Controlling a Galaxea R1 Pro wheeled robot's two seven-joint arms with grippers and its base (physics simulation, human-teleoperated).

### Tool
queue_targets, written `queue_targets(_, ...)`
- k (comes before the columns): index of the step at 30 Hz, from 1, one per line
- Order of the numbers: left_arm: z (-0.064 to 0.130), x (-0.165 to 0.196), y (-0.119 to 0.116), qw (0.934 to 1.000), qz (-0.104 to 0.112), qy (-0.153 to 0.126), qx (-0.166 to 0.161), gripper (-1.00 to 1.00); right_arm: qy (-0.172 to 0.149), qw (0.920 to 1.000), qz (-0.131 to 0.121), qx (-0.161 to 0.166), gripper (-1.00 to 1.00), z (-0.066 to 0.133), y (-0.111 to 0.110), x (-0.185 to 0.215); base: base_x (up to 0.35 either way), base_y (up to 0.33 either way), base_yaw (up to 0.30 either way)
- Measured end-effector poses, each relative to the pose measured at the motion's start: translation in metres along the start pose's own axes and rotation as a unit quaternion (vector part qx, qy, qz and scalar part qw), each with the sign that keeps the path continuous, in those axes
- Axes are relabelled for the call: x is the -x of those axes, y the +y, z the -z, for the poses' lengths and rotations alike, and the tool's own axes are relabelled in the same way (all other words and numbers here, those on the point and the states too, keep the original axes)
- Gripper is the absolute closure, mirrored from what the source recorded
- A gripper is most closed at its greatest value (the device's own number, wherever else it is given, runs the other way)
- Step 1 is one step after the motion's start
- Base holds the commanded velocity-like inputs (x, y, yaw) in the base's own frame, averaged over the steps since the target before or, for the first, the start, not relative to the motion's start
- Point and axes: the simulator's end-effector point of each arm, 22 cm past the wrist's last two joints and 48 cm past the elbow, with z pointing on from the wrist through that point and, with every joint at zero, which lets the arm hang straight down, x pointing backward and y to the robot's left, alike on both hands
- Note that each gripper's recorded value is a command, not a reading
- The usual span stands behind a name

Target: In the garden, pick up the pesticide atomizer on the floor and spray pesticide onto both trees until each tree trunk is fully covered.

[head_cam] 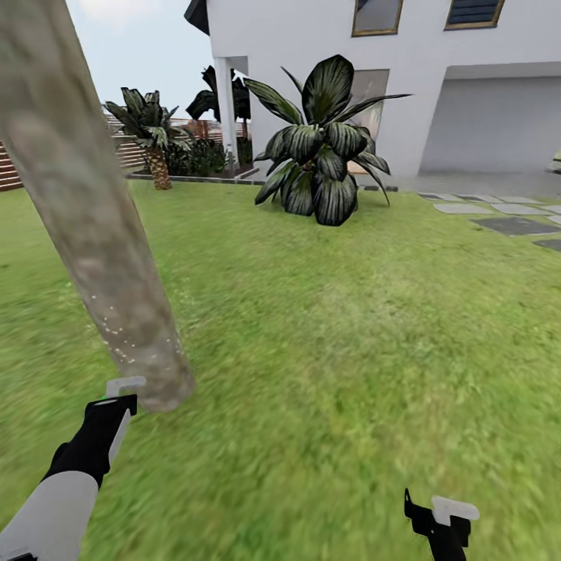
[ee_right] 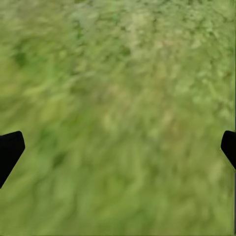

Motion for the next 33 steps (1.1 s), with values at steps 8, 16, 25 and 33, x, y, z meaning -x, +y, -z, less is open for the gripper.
queue_targets(8, -0.0001, -0.0001, 0.0009, 1.0000, 0.000, 0.000, 0.001, 1.00, 0.000, 1.0000, 0.000, -0.001, -1.00, 0.0000, -0.0003, 0.0000, 0.034, -0.267, 0.212)
queue_targets(16, -0.0001, 0.0000, 0.0014, 1.0000, 0.000, 0.000, 0.002, 1.00, 0.000, 1.0000, 0.000, -0.001, -1.00, 0.0000, -0.0003, 0.0001, 0.045, -0.273, 0.061)
queue_targets(25, -0.0001, 0.0000, 0.0012, 1.0000, 0.000, 0.000, 0.002, 1.00, 0.000, 1.0000, 0.000, -0.001, -1.00, 0.0000, -0.0002, -0.0001, 0.097, -0.274, 0.004)
queue_targets(33, -0.0002, -0.0004, 0.0012, 1.0000, 0.000, 0.001, 0.002, 1.00, 0.000, 1.0000, 0.000, 0.000, -1.00, 0.0001, 0.0001, -0.0001, 0.124, -0.274, 0.230)
